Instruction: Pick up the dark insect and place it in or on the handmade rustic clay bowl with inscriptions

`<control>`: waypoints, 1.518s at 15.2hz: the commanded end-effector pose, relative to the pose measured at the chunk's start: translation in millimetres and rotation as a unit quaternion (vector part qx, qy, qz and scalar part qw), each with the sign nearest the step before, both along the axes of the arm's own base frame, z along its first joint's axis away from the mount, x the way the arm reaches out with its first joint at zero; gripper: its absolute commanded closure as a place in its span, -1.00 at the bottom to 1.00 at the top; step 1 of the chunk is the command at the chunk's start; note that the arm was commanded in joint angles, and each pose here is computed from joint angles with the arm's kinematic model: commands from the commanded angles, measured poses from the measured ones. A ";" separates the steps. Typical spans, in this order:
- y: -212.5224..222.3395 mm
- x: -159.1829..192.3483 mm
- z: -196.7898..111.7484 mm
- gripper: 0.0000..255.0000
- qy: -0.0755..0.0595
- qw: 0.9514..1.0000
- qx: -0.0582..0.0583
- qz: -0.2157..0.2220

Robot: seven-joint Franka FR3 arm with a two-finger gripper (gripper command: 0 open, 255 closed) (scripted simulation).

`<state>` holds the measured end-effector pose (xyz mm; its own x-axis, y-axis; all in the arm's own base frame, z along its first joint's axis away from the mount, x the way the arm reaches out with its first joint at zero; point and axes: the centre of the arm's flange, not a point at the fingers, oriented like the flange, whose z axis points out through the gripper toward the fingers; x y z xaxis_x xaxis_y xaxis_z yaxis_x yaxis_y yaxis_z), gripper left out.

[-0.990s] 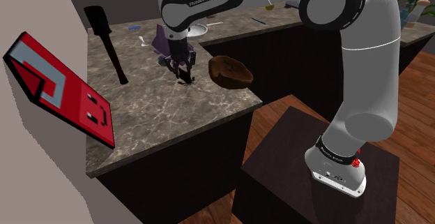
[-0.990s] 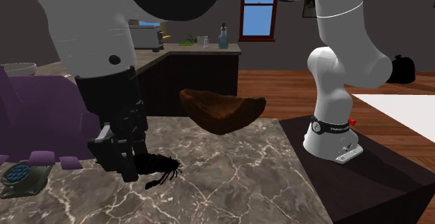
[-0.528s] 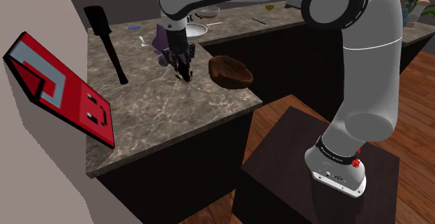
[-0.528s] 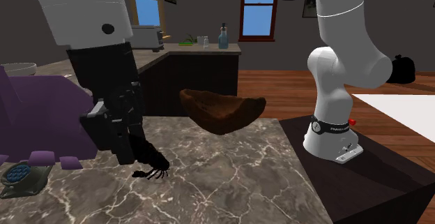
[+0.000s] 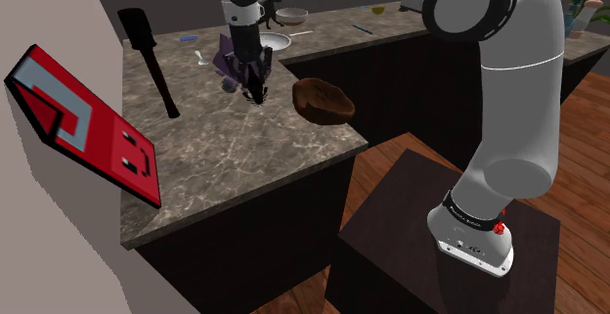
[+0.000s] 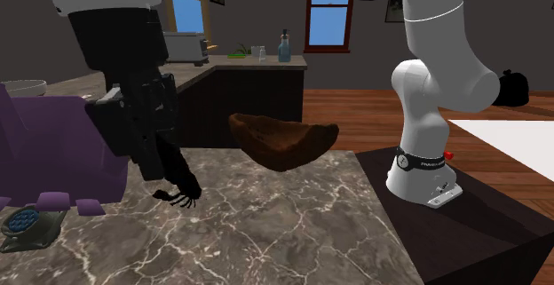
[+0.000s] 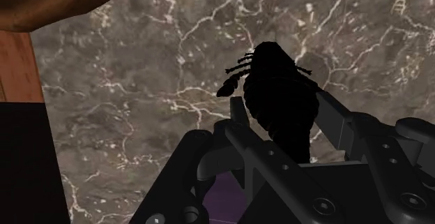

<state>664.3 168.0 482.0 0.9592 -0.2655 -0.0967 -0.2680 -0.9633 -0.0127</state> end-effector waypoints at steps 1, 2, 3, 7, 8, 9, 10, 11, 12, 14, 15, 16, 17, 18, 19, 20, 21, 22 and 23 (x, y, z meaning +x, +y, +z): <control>-1.0 -0.5 10.6 1.00 0.000 1.000 0.000 0.000; -1.0 -0.5 15.9 1.00 0.000 1.000 0.000 0.000; -1.0 -0.5 21.1 1.00 0.000 1.000 0.000 0.000; -1.0 -0.5 42.3 1.00 0.000 1.000 0.000 0.000; -1.0 -0.5 47.6 1.00 0.000 1.000 0.000 0.000; -1.0 -0.5 52.8 1.00 0.000 1.000 0.000 0.000; -1.0 -0.5 58.1 1.00 0.000 1.000 0.000 0.000; -1.0 -0.5 63.4 1.00 0.000 1.000 0.000 0.000; -1.0 -0.5 68.7 1.00 0.000 1.000 0.000 0.000; -1.0 -0.5 79.2 1.00 0.000 1.000 0.000 0.000; -1.0 -0.5 84.5 1.00 0.000 1.000 0.000 0.000; -1.0 -0.5 87.2 1.00 0.000 1.000 0.000 0.000; -6.6 -12.4 87.8 1.00 0.000 1.000 0.000 0.000; -12.3 -24.3 88.4 1.00 0.000 1.000 0.000 0.000; -17.9 -36.2 89.1 1.00 0.000 1.000 0.000 0.000; -23.5 -48.2 89.7 1.00 0.000 1.000 0.000 0.000; -29.2 -60.1 90.3 1.00 0.000 1.000 0.000 0.000; -34.8 -72.0 90.9 1.00 0.000 1.000 0.000 0.000; -40.5 -83.9 91.5 1.00 0.000 1.000 0.000 0.000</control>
<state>591.9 133.5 576.4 0.9593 -0.2652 -0.0970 -0.2676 -0.9634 -0.0123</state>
